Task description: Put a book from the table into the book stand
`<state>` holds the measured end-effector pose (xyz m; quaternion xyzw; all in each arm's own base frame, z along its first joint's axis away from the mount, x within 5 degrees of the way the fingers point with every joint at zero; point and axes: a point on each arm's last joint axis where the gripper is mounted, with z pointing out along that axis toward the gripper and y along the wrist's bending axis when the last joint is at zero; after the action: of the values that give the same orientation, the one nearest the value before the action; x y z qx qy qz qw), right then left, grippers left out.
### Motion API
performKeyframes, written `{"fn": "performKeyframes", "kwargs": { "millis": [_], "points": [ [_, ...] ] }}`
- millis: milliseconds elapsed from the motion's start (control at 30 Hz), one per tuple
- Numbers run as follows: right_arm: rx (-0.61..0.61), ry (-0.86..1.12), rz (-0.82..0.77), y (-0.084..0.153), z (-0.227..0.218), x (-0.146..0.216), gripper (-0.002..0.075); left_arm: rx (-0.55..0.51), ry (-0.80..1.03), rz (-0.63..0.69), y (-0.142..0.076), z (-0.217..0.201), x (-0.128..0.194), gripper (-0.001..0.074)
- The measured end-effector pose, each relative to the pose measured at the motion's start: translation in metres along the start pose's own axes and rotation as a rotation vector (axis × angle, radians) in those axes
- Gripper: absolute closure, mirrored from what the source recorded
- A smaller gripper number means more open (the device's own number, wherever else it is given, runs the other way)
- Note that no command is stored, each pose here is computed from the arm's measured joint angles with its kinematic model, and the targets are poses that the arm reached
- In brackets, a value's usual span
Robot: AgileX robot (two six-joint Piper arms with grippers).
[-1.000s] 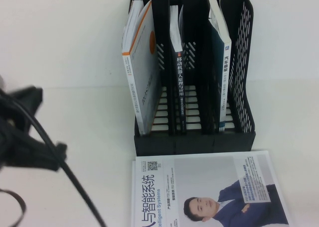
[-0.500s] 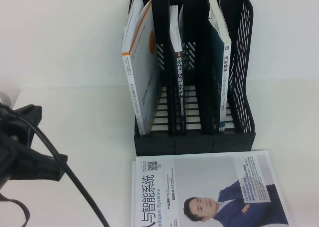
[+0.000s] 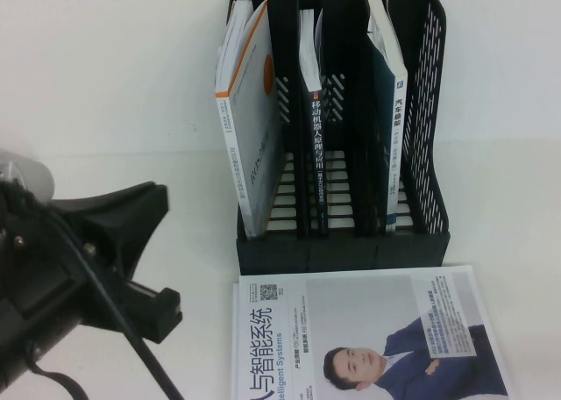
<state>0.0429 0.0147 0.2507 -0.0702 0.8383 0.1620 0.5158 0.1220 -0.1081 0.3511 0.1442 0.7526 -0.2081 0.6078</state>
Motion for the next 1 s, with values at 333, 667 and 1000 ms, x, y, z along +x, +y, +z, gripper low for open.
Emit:
{"fn": "performKeyframes", "kwargs": {
  "millis": [333, 667, 1000],
  "points": [
    [0.0, 0.0, 0.0, 0.0, 0.0, 0.0, 0.0728, 0.064, -0.082, 0.001, 0.023, 0.0, 0.01, 0.0737],
    [0.0, 0.0, 0.0, 0.0, 0.0, 0.0, 0.0728, -0.103, -0.187, -0.089, 0.055, -0.044, 0.047, 0.0737],
    [0.0, 0.0, 0.0, 0.0, 0.0, 0.0, 0.0728, -0.276, -0.44, -0.123, 0.064, -0.096, 0.072, 0.0737]
  ]
}}
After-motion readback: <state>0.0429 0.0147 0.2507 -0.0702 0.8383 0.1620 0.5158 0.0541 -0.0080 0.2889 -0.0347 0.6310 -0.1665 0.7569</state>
